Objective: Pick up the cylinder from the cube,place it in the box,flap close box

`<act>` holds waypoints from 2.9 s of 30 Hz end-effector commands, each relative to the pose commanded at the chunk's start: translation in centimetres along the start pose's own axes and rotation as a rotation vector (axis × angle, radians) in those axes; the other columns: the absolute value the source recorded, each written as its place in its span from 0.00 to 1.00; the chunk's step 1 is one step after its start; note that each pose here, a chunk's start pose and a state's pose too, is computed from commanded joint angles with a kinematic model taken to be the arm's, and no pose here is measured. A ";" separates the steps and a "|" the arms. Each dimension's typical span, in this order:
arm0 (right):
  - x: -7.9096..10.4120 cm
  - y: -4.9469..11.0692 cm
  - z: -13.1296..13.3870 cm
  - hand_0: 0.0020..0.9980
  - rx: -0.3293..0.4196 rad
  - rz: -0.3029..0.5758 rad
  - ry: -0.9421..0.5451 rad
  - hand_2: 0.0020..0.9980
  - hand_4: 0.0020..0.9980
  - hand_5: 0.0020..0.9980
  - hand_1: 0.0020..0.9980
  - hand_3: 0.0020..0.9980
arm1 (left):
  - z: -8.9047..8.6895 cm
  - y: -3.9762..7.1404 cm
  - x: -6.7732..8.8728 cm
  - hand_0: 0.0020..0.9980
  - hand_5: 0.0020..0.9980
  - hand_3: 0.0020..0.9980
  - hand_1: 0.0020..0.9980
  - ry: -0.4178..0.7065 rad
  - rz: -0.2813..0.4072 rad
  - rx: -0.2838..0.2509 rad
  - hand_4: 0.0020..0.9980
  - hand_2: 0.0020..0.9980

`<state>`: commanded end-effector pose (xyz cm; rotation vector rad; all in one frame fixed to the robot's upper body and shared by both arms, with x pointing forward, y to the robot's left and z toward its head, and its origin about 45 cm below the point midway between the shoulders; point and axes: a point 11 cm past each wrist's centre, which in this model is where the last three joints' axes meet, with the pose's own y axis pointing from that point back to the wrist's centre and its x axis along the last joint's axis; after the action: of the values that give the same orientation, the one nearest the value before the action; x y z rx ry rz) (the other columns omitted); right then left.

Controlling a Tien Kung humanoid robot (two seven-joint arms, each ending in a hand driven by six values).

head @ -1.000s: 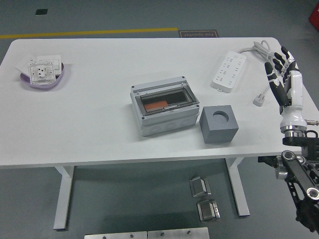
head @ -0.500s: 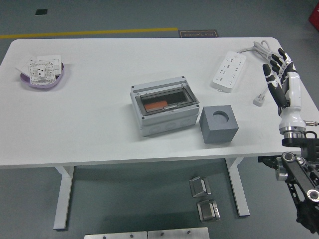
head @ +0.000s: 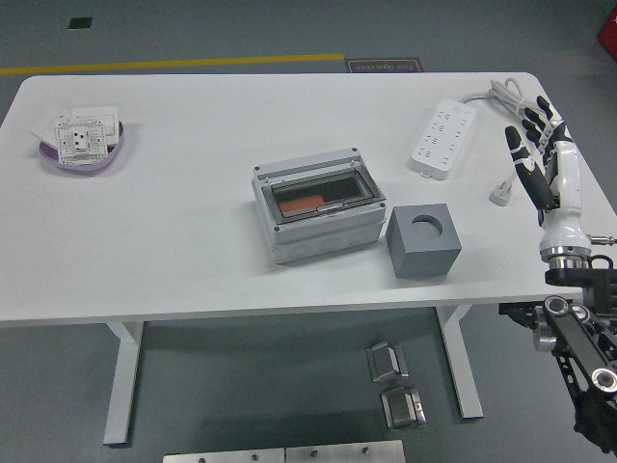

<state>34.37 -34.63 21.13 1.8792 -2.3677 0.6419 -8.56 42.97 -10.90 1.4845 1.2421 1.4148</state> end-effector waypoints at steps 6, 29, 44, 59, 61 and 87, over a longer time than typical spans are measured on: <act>-0.6 0.2 0.4 0.88 -0.009 -0.003 -0.050 0.85 1.00 0.78 0.84 0.91 | -0.4 0.0 -0.1 0.64 0.05 0.58 0.57 0.003 -0.001 0.007 0.43 0.54; -1.6 -0.2 -0.3 0.88 0.002 -0.047 -0.017 0.85 1.00 0.78 0.83 0.90 | -0.5 0.0 -0.2 0.64 0.05 0.58 0.57 -0.002 0.000 0.005 0.43 0.54; -0.8 -0.6 -1.0 0.87 0.024 -0.034 0.056 0.85 1.00 0.77 0.83 0.90 | -0.1 0.0 0.2 0.63 0.05 0.58 0.57 -0.004 0.005 -0.003 0.43 0.54; -0.5 -0.4 -0.1 0.87 -0.005 -0.022 0.067 0.84 1.00 0.76 0.83 0.90 | 0.2 0.1 1.2 0.63 0.05 0.58 0.57 -0.011 0.024 -0.006 0.43 0.54; -0.5 -0.3 0.1 0.87 -0.012 -0.022 0.068 0.84 1.00 0.76 0.83 0.90 | 0.0 0.1 1.1 0.63 0.05 0.58 0.57 -0.010 0.022 -0.002 0.43 0.54; -1.5 -0.6 0.3 0.87 -0.025 -0.032 0.023 0.84 1.00 0.73 0.83 0.89 | -0.9 0.0 0.3 0.63 0.05 0.58 0.57 -0.006 0.010 0.015 0.42 0.54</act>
<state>35.34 -33.47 20.60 1.8854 -2.3151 0.6250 -9.52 43.16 -10.73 1.5059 1.2453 1.4094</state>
